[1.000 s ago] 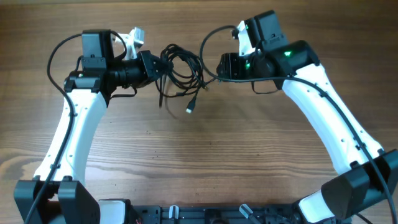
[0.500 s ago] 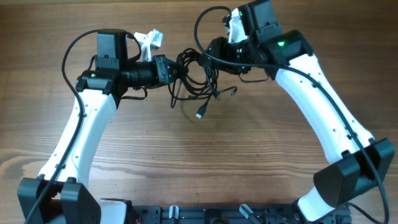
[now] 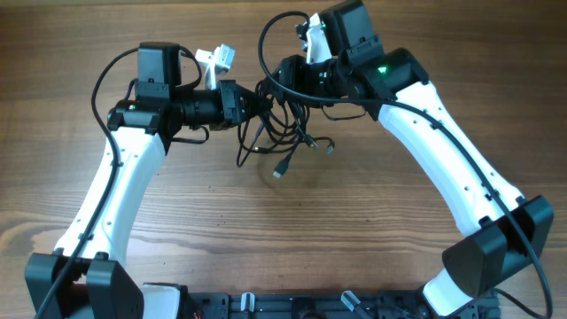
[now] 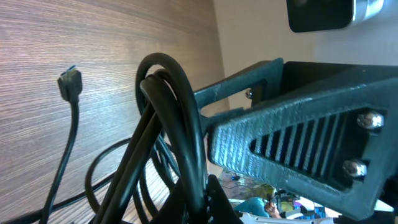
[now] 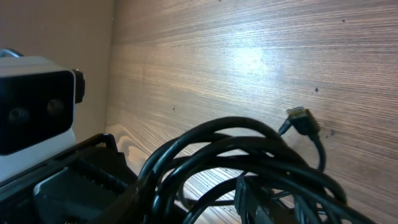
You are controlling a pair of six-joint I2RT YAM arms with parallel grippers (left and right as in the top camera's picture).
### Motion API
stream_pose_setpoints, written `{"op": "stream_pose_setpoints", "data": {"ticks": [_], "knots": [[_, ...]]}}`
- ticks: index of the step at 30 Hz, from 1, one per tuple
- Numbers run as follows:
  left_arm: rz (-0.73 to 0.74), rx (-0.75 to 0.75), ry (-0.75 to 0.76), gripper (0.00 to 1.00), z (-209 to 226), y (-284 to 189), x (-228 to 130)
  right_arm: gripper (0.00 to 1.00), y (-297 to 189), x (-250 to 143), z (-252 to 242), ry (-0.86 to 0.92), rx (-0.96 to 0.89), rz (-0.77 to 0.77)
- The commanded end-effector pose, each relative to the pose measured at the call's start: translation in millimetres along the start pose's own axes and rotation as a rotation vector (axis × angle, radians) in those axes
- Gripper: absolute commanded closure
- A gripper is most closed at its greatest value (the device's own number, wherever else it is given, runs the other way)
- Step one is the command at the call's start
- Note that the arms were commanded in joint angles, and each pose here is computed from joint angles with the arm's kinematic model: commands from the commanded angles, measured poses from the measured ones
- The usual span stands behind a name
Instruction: Untangle cables
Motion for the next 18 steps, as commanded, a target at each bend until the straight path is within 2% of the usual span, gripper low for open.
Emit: {"op": "stream_pose_setpoints", "data": {"ticks": [1, 6, 9, 18], "knots": [[-0.024, 0.031, 0.006, 0.96, 2, 0, 3, 0.55, 10, -1, -16, -0.03, -0.083, 0.006], [-0.08, 0.122, 0.008, 0.96, 11, 2, 8, 0.54, 10, -3, -23, -0.046, -0.134, 0.008], [-0.109, 0.155, -0.053, 0.96, 15, 2, 11, 0.54, 9, -4, -23, -0.046, -0.135, 0.011], [-0.086, 0.158, -0.091, 0.96, 14, 8, 5, 0.54, 10, -4, -22, -0.034, -0.126, 0.012]]}}
Point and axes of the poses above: each gripper's point midway between its finger pads, its own y axis out along the fingers, its own z axis along the line the jaws close on, x = y × z, the point moved 5 cm from there along -y, back along the fingers, and after that the axes turned 8 degrees about -y, right-handed, at the moved point
